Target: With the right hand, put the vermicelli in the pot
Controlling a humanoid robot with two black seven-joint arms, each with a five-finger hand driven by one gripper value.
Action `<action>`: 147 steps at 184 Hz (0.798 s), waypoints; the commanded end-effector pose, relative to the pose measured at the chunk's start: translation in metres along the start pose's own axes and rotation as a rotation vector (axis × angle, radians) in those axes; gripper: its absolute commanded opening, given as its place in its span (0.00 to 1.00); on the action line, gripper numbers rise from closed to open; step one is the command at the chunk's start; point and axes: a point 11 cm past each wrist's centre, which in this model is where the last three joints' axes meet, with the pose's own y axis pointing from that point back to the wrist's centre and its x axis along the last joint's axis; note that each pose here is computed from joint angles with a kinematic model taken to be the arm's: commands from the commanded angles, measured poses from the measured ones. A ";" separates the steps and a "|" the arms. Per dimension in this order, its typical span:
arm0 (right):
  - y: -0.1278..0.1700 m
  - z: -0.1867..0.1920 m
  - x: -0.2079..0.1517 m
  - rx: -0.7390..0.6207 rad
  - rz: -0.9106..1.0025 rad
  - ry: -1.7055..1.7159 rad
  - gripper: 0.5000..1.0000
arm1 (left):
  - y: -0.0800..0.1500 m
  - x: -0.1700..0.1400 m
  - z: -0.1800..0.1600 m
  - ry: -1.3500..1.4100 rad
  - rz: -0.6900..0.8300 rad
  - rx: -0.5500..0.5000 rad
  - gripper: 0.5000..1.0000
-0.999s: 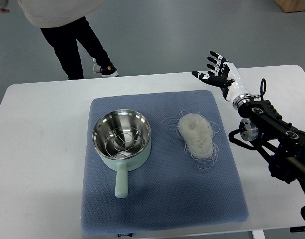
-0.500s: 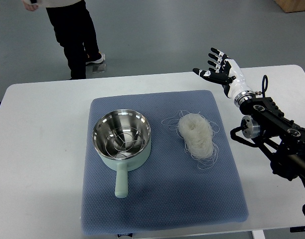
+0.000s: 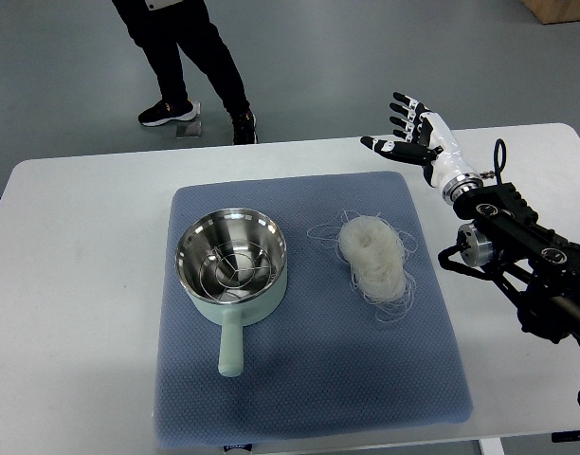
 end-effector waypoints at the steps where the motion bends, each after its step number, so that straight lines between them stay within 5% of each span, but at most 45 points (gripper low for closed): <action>1: -0.002 -0.003 -0.002 0.003 -0.020 0.039 0.85 | 0.000 0.000 0.000 0.000 0.002 0.000 1.00; 147: 0.004 -0.024 0.010 0.061 -0.190 0.450 0.85 | 0.000 0.000 0.001 -0.005 0.001 -0.001 1.00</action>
